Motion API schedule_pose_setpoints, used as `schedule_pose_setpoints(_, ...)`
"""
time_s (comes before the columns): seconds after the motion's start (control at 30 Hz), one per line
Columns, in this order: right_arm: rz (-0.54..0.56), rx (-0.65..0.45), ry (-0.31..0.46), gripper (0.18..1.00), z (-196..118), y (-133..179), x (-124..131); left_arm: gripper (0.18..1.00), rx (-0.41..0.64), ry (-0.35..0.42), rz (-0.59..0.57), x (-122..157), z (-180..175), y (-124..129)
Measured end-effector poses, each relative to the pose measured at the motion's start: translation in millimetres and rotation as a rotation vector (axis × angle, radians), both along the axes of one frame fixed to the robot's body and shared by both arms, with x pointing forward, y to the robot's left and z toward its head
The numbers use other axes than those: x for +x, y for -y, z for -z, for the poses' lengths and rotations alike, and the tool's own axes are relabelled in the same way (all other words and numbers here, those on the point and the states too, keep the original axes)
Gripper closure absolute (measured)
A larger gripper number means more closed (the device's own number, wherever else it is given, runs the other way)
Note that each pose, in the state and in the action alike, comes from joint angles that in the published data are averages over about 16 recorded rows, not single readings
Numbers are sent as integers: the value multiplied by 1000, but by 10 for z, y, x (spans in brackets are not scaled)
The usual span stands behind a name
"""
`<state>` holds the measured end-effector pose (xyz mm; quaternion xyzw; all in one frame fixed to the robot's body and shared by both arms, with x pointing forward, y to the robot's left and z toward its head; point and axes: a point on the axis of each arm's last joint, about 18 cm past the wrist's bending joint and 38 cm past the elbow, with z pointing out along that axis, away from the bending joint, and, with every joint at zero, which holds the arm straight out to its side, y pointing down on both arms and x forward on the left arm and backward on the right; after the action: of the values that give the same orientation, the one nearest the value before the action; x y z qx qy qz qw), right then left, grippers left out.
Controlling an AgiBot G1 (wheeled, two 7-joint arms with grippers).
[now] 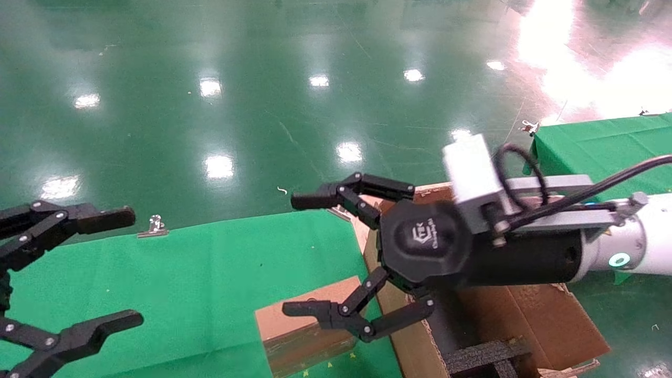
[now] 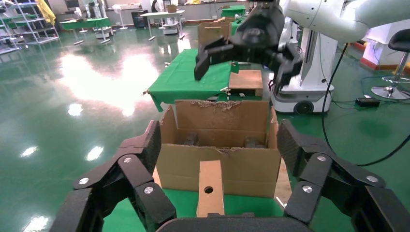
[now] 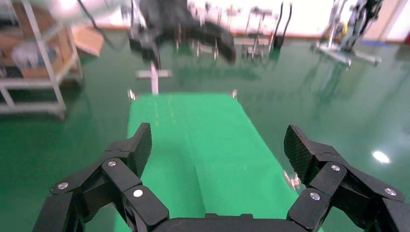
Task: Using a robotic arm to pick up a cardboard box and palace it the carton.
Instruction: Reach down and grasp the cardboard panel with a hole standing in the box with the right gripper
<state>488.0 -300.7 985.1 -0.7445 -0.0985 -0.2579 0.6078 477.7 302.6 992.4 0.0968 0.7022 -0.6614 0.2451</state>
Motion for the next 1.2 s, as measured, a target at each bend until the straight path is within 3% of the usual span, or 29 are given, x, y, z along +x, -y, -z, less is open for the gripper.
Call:
schedule_pose_setpoints(0.37, 97, -315, 11, 178, 187, -125, 438, 468, 0, 0, 0, 0, 0, 0)
schedule_pose_setpoints(0.9, 148, -699, 50, 178, 337, -458, 1118, 835, 0, 0, 0, 0, 0, 0)
schedule_pose_setpoints(1.2, 138, -877, 82, 178, 366, -613, 1301, 943, 0, 0, 0, 0, 0, 0)
